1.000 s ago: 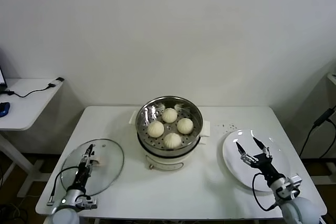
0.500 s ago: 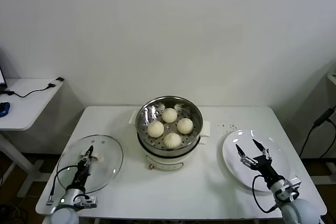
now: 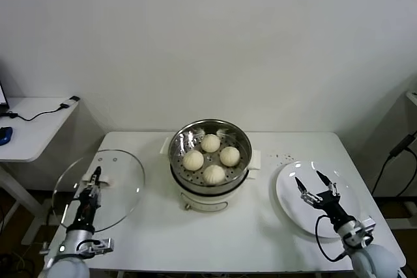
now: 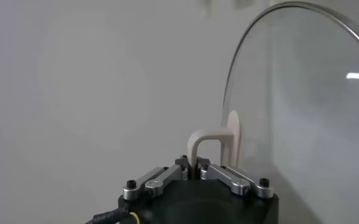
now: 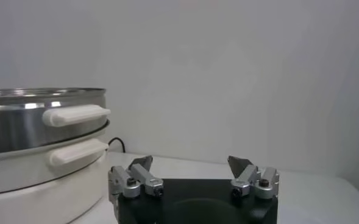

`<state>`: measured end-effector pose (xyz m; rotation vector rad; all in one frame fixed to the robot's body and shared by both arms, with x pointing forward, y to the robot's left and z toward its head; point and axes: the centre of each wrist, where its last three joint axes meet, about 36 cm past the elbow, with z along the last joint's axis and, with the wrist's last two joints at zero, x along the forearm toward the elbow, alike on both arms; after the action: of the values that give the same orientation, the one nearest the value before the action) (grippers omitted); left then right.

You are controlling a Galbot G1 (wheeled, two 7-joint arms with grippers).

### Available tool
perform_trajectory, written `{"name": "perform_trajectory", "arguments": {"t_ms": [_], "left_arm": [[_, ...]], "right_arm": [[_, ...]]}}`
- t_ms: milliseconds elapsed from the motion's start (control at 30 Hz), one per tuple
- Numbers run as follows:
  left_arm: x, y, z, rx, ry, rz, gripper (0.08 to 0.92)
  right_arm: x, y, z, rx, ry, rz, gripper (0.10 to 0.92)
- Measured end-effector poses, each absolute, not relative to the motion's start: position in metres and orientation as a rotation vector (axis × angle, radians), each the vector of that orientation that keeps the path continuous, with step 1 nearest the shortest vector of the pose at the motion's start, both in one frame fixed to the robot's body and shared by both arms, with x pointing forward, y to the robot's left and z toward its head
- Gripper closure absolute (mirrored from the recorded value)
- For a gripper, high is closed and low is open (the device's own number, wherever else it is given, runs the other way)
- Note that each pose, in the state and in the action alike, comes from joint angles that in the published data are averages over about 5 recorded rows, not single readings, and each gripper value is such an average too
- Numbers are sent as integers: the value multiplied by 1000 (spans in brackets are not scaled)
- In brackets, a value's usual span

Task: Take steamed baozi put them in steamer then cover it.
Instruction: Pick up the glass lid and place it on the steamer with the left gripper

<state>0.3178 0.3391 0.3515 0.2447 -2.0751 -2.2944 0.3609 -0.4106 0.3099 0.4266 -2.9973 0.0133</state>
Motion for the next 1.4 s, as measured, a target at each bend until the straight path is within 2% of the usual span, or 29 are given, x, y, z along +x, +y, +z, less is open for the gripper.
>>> {"name": "perform_trajectory", "arguments": {"t_ms": [267, 633, 867, 1400], "left_arm": [[317, 308, 406, 350, -2054, -2299, 854], [342, 233, 448, 323, -2083, -2235, 854], [363, 172, 459, 265, -2128, -2185, 854], [412, 50, 465, 148, -2260, -2129, 854]], "right_arm": [[369, -411, 311, 430, -2994, 44, 200], [384, -408, 306, 442, -2989, 78, 200], [390, -412, 305, 425, -2996, 93, 200], [385, -428, 300, 384, -3000, 118, 200]]}}
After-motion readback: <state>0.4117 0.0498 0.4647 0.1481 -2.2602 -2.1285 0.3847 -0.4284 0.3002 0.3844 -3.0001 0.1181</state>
